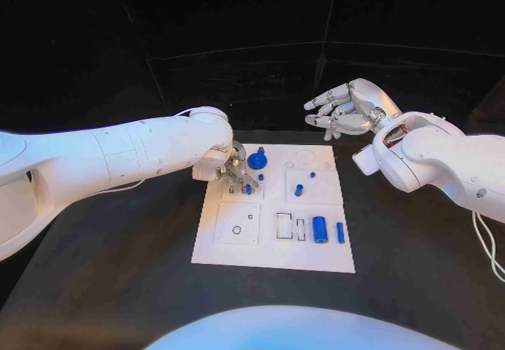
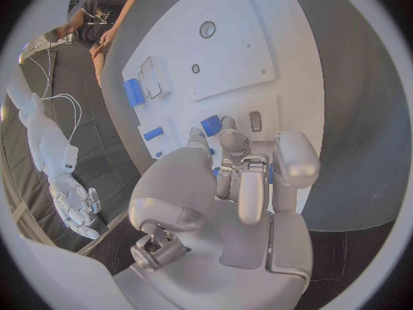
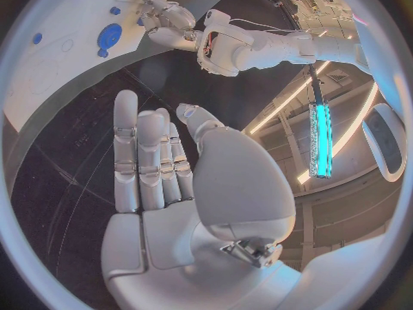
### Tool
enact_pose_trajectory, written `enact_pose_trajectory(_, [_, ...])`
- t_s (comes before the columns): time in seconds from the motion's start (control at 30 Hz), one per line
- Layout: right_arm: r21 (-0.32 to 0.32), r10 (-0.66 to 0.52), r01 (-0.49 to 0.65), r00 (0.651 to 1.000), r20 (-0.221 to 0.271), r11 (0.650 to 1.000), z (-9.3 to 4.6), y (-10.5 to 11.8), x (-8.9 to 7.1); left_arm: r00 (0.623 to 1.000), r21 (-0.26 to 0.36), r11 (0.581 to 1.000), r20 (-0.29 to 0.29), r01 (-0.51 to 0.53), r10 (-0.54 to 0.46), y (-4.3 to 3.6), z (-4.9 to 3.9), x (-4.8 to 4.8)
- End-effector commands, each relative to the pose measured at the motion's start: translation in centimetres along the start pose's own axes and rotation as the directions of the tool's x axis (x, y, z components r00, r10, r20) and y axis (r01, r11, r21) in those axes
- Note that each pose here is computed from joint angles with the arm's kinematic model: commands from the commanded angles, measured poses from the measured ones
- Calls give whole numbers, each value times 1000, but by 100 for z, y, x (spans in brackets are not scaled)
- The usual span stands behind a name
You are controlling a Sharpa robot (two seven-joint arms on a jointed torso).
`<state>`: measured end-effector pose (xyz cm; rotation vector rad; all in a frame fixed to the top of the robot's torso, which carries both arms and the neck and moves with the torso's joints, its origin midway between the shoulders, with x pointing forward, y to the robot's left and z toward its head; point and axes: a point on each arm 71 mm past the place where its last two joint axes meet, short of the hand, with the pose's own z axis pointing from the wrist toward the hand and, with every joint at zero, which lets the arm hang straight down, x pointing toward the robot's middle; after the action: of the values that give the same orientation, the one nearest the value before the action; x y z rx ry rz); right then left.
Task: Assemble the parts on the task board
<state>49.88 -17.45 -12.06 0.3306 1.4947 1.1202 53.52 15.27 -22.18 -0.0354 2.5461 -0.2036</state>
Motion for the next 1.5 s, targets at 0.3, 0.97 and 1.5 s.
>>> enact_pose_trajectory(0.3, [4, 2, -2, 1000, -3, 1000, 21, 2, -4, 1000, 20, 1000, 12, 20, -20, -48, -3, -4])
enact_pose_trajectory(0.97, [10, 3, -3, 1000, -13, 1000, 35, -4, 9, 1000, 21, 1000, 2, 14, -14, -68, 3, 6])
enact_pose_trajectory(1.5, [11, 3, -3, 1000, -15, 1000, 45, -4, 18, 999, 41, 998, 4, 40, -40, -79, 0, 15])
